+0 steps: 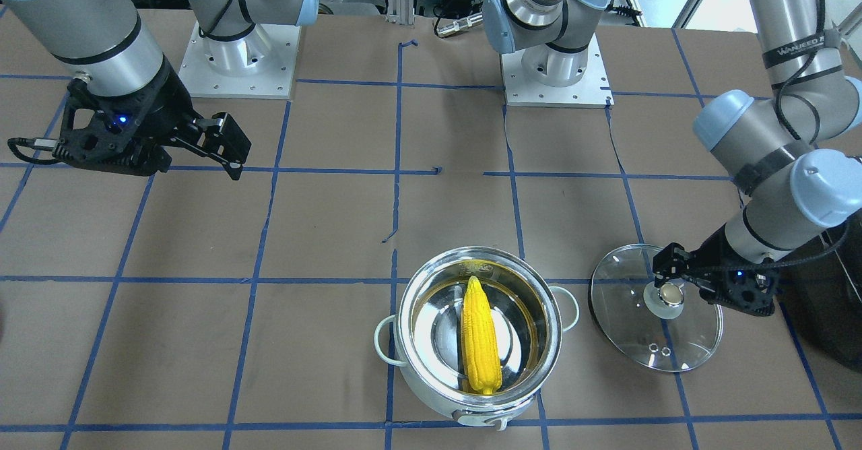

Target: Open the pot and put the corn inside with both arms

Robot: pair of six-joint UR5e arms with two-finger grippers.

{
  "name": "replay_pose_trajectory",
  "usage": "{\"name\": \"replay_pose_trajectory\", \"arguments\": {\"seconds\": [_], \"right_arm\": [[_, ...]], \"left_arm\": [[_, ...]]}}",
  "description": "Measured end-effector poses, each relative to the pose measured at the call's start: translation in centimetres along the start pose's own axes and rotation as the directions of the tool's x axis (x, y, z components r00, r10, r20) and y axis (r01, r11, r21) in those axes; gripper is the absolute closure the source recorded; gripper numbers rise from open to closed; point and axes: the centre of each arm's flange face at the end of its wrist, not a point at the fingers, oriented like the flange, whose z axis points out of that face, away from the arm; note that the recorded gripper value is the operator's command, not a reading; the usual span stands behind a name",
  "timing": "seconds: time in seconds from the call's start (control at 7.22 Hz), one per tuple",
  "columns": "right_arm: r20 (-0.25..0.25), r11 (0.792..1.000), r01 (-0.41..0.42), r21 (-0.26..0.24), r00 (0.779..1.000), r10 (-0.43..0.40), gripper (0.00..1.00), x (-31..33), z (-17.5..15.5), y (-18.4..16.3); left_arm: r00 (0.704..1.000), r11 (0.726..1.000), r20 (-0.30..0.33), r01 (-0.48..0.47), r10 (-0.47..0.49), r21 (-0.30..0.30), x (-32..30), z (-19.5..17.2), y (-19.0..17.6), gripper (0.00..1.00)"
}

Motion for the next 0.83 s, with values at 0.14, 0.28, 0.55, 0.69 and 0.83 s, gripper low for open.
{"name": "replay_pose_trajectory", "arguments": {"seconds": [0.14,0.28,0.55,0.69,0.83], "right_arm": [[-0.003,1.000,0.000,-0.020,1.000,0.000,0.00,0.1,0.1,0.6],[-0.009,0.999,0.004,-0.037,1.000,-0.004,0.00,0.2,0.2,0.9],[-0.012,0.999,0.001,-0.046,1.000,-0.002,0.00,0.3,0.3,1.1],[-0.012,0.999,-0.001,-0.047,1.000,0.000,0.00,0.3,0.3,1.1],[-0.013,0.999,-0.004,-0.048,1.000,0.003,0.00,0.3,0.3,1.1]], "left_arm": [[0.997,0.997,-0.001,0.079,-0.079,0.002,2.5,-4.9,0.0,0.00],[0.987,0.987,0.004,0.163,-0.163,0.000,6.1,-9.7,0.0,0.00],[0.965,0.967,0.074,0.254,-0.253,0.000,13.4,-16.5,1.0,0.00],[0.962,0.968,0.107,0.251,-0.250,0.003,16.8,-17.8,1.6,0.00],[0.965,0.972,0.117,0.235,-0.234,0.004,19.8,-18.2,2.0,0.00]]}}
